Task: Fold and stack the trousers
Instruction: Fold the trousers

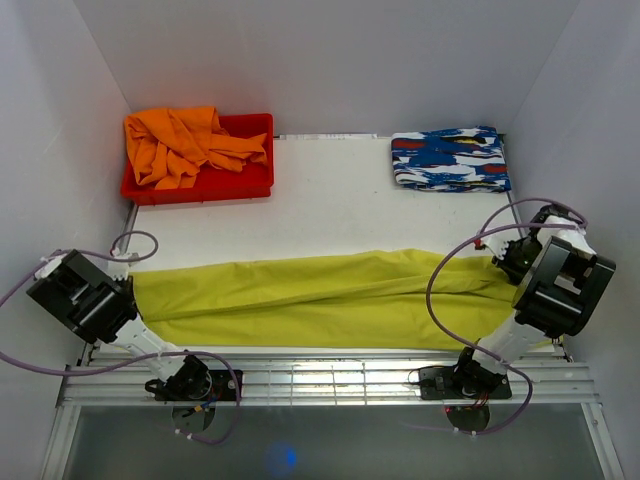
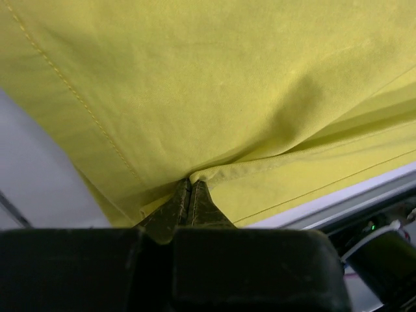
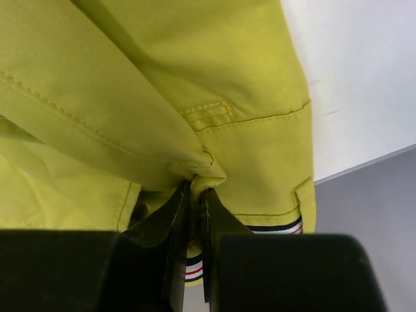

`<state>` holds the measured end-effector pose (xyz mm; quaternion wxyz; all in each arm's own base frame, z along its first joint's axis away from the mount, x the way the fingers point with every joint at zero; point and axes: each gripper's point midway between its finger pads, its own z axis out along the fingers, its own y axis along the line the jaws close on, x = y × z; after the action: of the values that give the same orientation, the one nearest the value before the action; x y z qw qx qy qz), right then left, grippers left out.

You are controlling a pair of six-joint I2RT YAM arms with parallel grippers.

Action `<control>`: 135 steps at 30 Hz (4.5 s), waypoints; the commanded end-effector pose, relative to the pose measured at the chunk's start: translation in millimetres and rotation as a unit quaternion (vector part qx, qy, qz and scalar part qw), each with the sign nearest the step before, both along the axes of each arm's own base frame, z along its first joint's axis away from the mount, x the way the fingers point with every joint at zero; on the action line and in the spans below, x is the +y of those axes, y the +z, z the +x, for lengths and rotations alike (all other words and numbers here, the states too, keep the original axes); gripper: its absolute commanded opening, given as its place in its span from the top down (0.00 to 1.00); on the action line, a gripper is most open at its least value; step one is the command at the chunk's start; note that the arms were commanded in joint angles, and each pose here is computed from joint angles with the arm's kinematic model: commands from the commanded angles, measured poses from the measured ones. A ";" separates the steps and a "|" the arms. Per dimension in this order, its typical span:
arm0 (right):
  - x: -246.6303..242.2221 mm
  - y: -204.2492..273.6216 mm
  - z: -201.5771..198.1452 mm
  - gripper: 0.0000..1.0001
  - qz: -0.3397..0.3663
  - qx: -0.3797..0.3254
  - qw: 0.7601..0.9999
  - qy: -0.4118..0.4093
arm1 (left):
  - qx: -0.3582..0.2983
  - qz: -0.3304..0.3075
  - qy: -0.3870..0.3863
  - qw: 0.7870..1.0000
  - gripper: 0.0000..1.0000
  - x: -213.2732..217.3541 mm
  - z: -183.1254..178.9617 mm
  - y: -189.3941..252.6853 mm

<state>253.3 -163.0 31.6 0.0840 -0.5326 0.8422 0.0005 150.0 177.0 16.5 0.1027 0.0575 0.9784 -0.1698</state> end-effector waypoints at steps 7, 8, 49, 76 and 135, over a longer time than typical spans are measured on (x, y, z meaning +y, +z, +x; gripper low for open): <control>8.9 29.6 101.3 0.92 0.008 -0.081 0.996 -0.040 | -0.116 0.073 0.063 0.989 1.00 60.7 150.0 12.0; 10.5 30.5 103.4 0.92 0.014 -0.078 0.996 -0.041 | -0.122 0.073 0.058 0.988 1.00 60.1 156.6 16.2; 8.5 132.1 -2.4 0.03 -0.023 -0.124 0.988 0.086 | -0.291 0.068 -0.088 0.950 0.16 35.8 130.4 150.6; 87.4 63.7 -20.2 0.40 0.049 -0.025 0.998 0.030 | -0.196 -0.019 -0.326 0.925 0.38 -112.0 112.3 68.1; -2.3 26.6 -20.8 0.51 -0.094 -0.067 0.988 0.100 | -0.243 -0.127 -0.596 0.755 0.66 -509.8 84.0 39.1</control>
<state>226.2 -160.0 61.0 0.0851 -0.6148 0.7789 -0.0895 226.3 -323.7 43.3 0.2008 0.6485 0.6683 -0.3040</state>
